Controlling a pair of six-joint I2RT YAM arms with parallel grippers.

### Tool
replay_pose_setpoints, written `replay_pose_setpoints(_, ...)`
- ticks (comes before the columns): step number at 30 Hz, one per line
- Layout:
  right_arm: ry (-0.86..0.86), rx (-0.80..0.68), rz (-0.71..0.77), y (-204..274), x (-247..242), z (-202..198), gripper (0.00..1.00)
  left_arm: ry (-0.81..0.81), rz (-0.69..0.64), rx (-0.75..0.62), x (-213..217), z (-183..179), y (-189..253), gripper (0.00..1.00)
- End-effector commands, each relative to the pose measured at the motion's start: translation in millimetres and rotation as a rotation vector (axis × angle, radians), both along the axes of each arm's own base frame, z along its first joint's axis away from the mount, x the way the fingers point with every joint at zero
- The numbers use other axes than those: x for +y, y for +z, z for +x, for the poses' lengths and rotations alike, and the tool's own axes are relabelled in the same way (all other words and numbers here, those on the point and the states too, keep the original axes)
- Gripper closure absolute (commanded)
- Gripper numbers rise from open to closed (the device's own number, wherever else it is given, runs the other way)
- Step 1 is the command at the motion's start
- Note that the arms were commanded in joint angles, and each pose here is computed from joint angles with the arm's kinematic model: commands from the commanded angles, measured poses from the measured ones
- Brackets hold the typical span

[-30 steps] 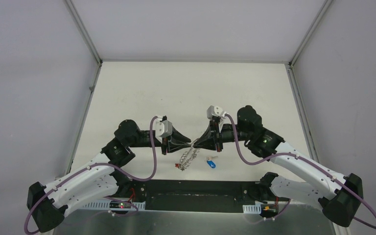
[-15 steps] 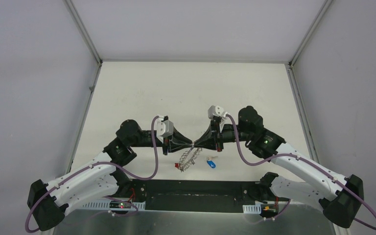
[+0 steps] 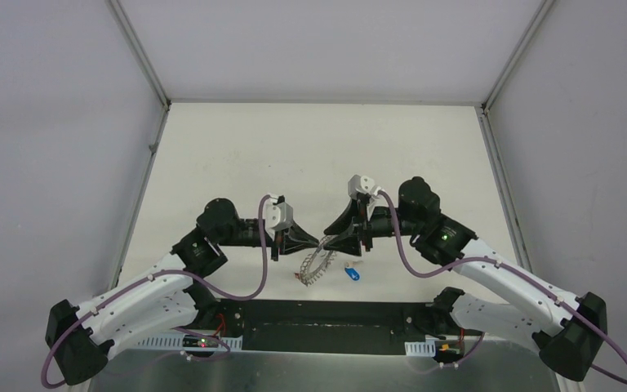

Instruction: Put the keys on the keyring

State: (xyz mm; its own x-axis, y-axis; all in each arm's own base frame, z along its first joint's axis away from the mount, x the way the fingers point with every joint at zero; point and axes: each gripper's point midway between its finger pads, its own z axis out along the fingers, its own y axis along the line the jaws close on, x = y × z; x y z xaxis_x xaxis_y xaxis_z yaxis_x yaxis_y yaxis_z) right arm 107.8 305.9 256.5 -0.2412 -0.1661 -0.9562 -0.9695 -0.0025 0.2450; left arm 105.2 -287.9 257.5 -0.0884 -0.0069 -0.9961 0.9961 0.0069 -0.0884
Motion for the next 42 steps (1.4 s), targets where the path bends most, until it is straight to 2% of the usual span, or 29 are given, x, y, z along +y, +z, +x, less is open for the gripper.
replay_pose_setpoints(1,-0.027,-0.082,0.078,30,-1,4,0.48,0.0,0.043,-0.07,4,-1,16,1.0)
replay_pose_setpoints(3,-0.038,-0.091,0.084,32,-2,5,0.39,-0.004,0.091,-0.083,7,-1,21,1.0)
replay_pose_setpoints(6,-0.042,-0.099,0.09,35,-3,6,0.36,-0.017,0.156,-0.105,12,-2,23,1.0)
replay_pose_setpoints(17,-0.006,-0.013,0.085,39,15,6,0.53,-0.058,0.32,-0.154,19,2,37,1.0)
replay_pose_setpoints(32,0.032,0.017,0.086,41,42,0,0.58,-0.08,0.362,-0.126,18,-1,39,1.0)
replay_pose_setpoints(42,-0.211,0.043,0.088,36,31,30,0.63,-0.085,0.36,-0.135,19,-3,39,1.0)
